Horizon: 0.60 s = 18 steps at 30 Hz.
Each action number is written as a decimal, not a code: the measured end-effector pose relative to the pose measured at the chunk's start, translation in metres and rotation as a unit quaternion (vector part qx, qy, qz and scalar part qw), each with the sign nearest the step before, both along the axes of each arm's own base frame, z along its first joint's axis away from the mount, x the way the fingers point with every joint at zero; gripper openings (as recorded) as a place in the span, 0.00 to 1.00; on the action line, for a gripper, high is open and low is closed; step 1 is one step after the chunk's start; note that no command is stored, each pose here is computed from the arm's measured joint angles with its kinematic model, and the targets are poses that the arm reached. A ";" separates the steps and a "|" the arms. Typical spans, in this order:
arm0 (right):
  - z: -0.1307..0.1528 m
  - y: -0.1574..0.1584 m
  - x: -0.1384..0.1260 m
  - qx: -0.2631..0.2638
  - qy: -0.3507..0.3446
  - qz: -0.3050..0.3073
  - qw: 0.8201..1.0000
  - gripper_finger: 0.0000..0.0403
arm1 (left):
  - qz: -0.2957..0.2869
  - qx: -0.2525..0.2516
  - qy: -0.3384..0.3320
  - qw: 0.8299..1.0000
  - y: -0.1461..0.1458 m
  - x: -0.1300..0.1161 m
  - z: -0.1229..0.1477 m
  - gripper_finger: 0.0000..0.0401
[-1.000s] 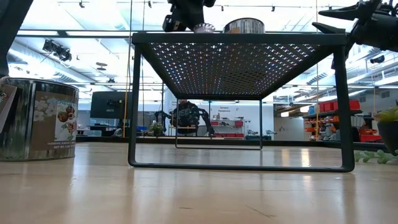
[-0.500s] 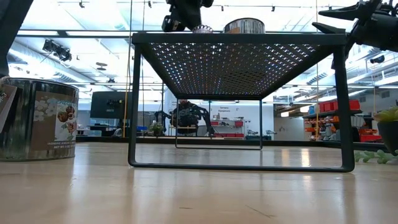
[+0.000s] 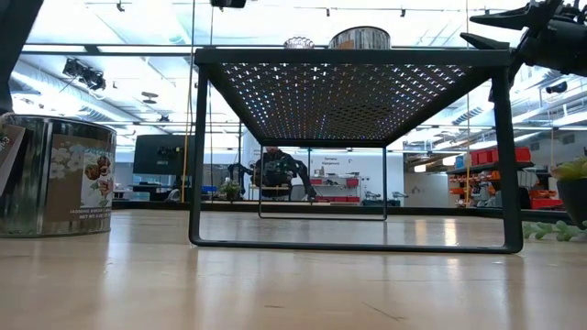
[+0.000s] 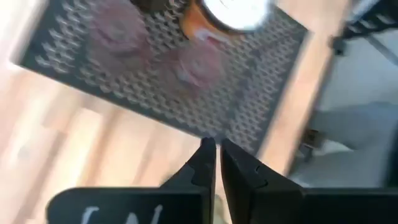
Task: Pick & Place candle stick holders
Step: Put the silver scented candle on the shelf
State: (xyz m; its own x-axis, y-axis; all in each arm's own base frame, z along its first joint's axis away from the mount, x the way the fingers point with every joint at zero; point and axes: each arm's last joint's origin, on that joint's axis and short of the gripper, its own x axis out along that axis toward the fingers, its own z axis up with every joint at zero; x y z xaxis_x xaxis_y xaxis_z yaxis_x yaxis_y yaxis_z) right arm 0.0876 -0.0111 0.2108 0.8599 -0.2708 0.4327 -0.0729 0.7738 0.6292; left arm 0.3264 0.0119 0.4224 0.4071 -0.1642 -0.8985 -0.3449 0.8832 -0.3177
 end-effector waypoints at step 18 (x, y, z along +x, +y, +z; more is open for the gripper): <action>-0.001 0.000 0.001 0.001 0.007 0.005 1.000 0.25 | 0.242 -0.051 0.182 0.952 -0.082 -0.121 -0.072 0.19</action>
State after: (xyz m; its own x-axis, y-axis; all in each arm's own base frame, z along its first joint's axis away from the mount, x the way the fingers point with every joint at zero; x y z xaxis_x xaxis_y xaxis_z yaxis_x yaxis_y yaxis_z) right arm 0.0890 -0.0110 0.2095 0.8682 -0.2630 0.4207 -0.0727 0.7714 0.6322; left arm 0.2050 -0.0699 0.3503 0.1215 -0.1299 -0.9841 -0.8068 0.5646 -0.1741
